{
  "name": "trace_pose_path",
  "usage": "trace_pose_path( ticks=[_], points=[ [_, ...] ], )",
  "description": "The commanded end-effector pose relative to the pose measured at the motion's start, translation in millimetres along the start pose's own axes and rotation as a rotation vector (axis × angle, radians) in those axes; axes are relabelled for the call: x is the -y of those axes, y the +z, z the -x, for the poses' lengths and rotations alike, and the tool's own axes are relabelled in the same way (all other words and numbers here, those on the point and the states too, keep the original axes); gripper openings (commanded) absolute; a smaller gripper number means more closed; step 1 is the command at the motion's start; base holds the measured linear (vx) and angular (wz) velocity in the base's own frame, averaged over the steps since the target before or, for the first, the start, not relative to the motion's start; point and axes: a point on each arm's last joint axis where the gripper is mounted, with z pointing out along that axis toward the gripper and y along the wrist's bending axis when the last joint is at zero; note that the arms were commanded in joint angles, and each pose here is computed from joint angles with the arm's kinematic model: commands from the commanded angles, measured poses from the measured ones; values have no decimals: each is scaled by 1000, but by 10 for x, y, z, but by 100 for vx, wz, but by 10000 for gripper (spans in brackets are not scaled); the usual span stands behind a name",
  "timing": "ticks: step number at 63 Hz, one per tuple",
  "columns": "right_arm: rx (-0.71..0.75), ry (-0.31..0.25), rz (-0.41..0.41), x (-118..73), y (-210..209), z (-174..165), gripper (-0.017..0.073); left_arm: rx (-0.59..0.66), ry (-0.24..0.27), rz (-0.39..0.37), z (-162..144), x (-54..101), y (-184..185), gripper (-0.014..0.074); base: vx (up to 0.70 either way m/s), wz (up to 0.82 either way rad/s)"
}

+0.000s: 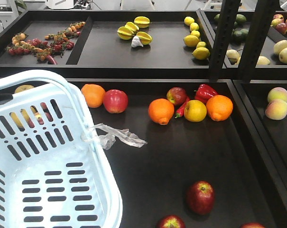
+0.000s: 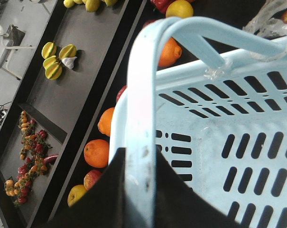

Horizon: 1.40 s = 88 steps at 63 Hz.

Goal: Pick three apples into basket with both arms
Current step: 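Drive the base alongside the fruit table and stop facing the apples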

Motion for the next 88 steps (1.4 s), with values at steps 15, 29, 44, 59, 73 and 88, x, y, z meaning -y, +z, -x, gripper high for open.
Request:
trace_pose_path(
  ticks=[15,29,44,59,73,88],
  points=[
    [62,-10,1,0,-2,21,-9,100,-15,75,88,-102,-117,-6,0,-1],
    [62,-10,1,0,-2,21,-9,100,-15,75,88,-102,-117,-6,0,0],
    [62,-10,1,0,-2,21,-9,101,-15,74,89,-102,-117,-6,0,0],
    [63,-10,1,0,-2,22,-9,101,-15,74,89,-102,-117,-6,0,0],
    [63,-10,1,0,-2,22,-9,103,-16,74,91,-102,-118,-6,0,0],
    [63,-10,1,0,-2,22,-9,108,-20,70,96,-99,-118,-6,0,0]
  ],
)
